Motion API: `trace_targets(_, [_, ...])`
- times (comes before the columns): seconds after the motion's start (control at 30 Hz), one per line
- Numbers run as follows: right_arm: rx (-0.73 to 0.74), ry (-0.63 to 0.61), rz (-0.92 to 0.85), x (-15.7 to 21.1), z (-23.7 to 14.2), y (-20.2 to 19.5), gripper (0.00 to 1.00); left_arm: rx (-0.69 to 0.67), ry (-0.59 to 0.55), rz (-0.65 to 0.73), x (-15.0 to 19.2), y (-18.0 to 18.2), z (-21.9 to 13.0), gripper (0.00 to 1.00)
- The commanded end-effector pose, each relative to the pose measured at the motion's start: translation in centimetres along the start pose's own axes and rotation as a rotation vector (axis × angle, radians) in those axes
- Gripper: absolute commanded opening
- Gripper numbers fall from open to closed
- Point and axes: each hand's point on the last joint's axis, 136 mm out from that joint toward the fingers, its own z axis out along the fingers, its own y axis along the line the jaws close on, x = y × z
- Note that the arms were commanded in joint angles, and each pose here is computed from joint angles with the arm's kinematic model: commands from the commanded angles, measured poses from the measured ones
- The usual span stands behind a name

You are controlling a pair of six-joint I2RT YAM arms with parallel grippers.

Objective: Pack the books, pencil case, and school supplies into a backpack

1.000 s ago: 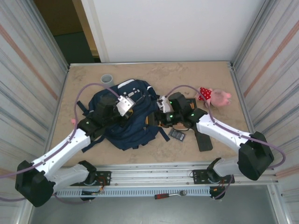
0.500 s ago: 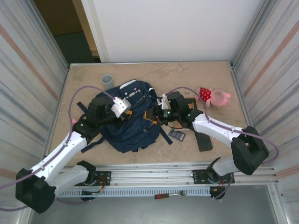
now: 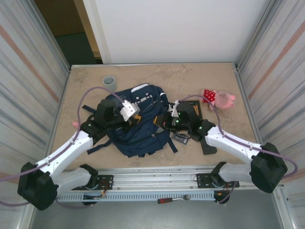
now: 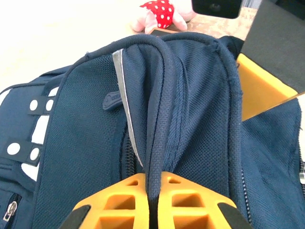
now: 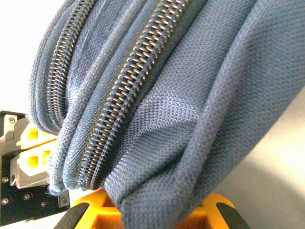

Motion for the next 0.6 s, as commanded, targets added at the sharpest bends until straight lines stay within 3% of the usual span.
trace_targets(0.0, [-0.013,-0.055,-0.027,0.0,-1.0,1.0,0.0,-0.061,-0.099,0.027,-3.7,2.0,0.5,0.01])
trace_targets(0.37, [-0.046,-0.14,-0.097,-1.8,-0.3,2.9,0.0,-0.153,-0.056,-0.03,-3.9,5.7,2.3,0.08])
trace_targets(0.57, [-0.057,-0.157,-0.088,-3.4,1.4,4.0,0.0,-0.174,-0.048,-0.166,-4.2,5.4,0.3,0.38])
